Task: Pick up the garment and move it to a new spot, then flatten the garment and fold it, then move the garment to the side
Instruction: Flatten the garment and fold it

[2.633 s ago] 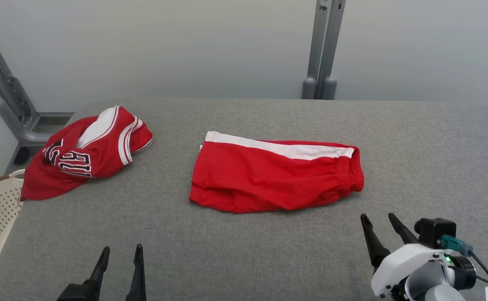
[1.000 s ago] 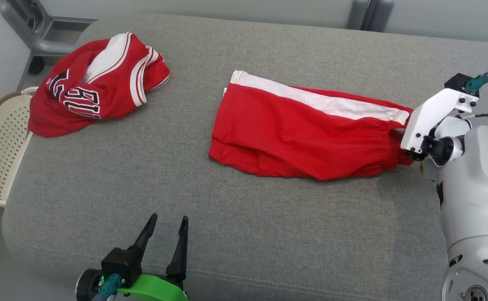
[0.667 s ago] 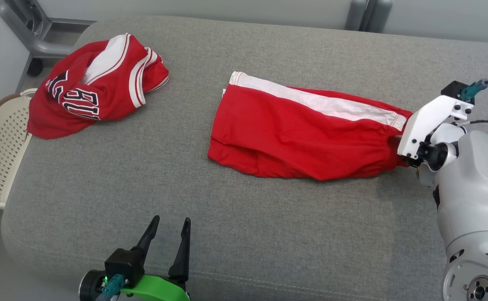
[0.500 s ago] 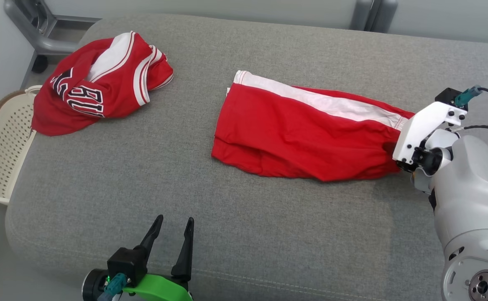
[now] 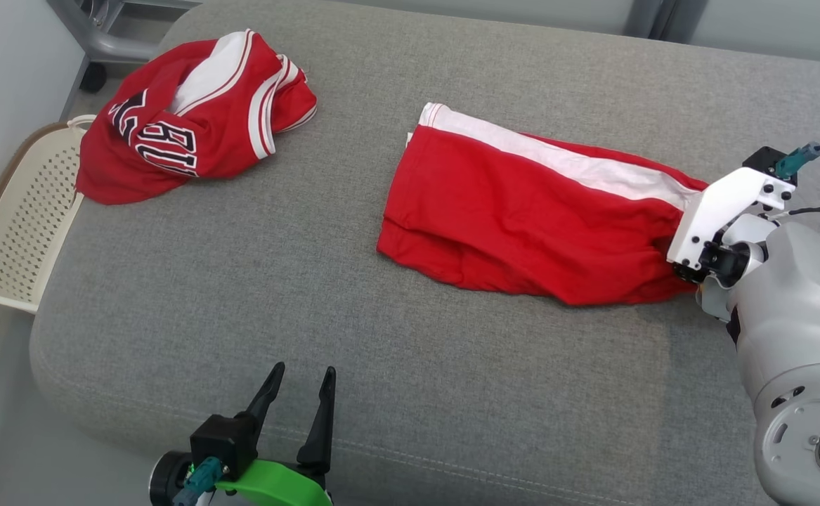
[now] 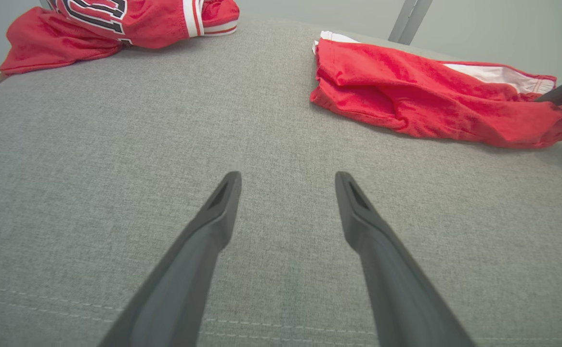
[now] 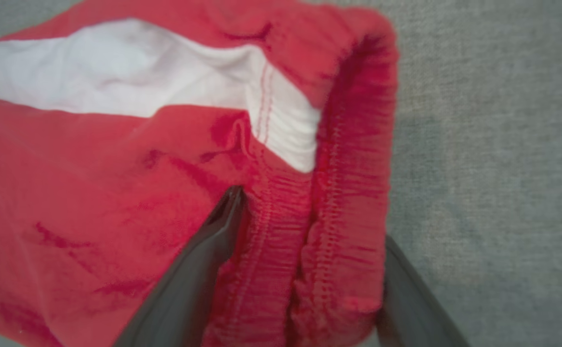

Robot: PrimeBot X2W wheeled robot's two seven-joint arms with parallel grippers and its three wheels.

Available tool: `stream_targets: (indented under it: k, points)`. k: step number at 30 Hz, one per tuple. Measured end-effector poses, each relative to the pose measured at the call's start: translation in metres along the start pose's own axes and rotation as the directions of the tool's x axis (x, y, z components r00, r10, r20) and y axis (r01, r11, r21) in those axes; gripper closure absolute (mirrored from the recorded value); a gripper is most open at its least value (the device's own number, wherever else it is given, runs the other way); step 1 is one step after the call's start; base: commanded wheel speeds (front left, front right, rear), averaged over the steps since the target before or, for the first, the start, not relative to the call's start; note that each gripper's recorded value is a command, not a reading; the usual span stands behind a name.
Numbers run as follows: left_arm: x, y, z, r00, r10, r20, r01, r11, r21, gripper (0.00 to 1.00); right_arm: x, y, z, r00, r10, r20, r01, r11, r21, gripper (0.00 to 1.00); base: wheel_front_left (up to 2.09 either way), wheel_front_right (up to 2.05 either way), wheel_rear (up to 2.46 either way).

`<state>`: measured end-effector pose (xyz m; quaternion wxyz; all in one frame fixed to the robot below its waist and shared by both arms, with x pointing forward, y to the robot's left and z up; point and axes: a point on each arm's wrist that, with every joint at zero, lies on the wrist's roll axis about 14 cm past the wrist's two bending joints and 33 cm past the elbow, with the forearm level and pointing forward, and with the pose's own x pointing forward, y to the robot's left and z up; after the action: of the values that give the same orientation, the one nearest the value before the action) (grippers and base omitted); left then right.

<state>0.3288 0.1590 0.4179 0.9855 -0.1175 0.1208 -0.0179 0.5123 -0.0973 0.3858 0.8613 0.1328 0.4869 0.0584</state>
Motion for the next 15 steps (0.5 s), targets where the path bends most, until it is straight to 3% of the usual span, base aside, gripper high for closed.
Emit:
stream_targets:
  k: [1,2,3,5,6,11,15]
  points:
    - [0.0,0.001,-0.001,1.0,0.003,-0.003,-0.003,1.0,-0.003,0.0,0.001,0.001,0.0,1.0,0.001,-0.005,-0.001,1.0,-0.003,0.0,0.0,0.0,0.0]
    - [0.0,0.001,-0.001,1.0,0.005,-0.003,-0.005,1.0,-0.004,0.0,0.002,0.002,0.001,1.0,0.001,-0.007,-0.001,1.0,-0.006,0.06,0.0,0.0,0.0]
    - [0.001,0.002,-0.001,1.0,0.006,-0.002,-0.006,1.0,-0.004,0.0,0.003,0.003,0.001,1.0,0.002,-0.008,-0.002,1.0,-0.008,0.36,0.0,0.0,0.0]
    - [0.002,0.002,0.0,1.0,0.007,0.0,-0.007,1.0,-0.004,0.0,0.004,0.004,0.002,1.0,-0.001,-0.007,0.001,1.0,-0.017,0.73,0.0,0.0,0.0]
    - [0.002,0.002,0.0,1.0,0.007,0.002,-0.007,1.0,-0.004,0.0,0.003,0.005,0.002,1.0,-0.002,-0.003,0.002,1.0,-0.021,1.0,0.0,0.0,0.0]
    - [0.003,0.0,0.001,1.0,0.002,0.005,-0.002,1.0,-0.01,0.0,-0.003,-0.001,0.005,0.999,-0.026,0.018,0.027,0.999,-0.039,1.0,0.0,0.0,0.0]
    - [0.004,-0.003,0.003,1.0,-0.012,0.014,0.012,1.0,-0.01,0.0,-0.017,-0.025,0.017,0.992,-0.111,0.058,0.115,0.99,-0.078,1.0,0.0,0.0,0.0]
